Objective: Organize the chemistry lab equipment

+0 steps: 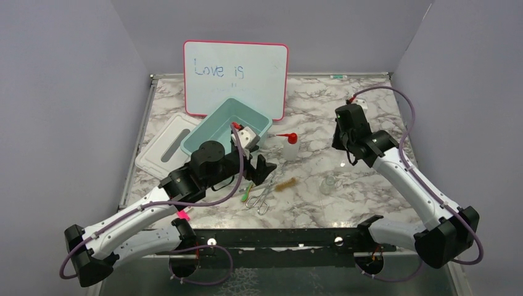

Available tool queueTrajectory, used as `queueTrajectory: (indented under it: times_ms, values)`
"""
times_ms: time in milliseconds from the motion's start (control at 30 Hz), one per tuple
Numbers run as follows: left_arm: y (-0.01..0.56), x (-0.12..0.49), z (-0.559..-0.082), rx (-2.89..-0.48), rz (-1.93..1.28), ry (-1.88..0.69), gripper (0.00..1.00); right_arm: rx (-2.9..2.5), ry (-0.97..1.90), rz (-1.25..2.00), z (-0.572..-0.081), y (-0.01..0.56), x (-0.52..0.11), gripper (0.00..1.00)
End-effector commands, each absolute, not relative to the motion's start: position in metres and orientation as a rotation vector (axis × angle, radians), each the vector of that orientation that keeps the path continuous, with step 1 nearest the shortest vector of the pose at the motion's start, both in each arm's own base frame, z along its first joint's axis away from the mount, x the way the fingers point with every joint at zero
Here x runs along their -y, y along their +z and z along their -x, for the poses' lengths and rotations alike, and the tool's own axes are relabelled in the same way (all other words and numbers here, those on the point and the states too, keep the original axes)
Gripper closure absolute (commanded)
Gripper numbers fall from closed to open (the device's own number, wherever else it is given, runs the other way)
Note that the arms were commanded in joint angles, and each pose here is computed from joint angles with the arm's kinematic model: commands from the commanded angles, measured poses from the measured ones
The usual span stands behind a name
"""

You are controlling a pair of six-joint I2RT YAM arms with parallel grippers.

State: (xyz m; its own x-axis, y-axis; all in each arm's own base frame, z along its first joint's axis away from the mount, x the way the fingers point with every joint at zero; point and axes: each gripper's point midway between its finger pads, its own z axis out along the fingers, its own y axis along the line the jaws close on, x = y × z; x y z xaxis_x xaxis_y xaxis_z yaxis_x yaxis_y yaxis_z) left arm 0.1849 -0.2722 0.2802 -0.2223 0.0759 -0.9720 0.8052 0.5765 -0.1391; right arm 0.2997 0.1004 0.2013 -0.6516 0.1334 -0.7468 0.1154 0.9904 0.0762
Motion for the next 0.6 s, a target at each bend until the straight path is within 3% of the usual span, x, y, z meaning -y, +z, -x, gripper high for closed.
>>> queueTrajectory:
  times_ms: [0, 567]
  values:
    - [0.278, 0.289, -0.182, -1.658, -0.751, -0.889, 0.15, -2.267, -0.099, -0.258, -0.305, 0.184, -0.067, 0.85]
    - [0.244, 0.308, -0.187, -1.77, -0.776, -0.912, 0.15, -2.378, -0.019, -0.315, -0.331, 0.113, -0.067, 0.85]
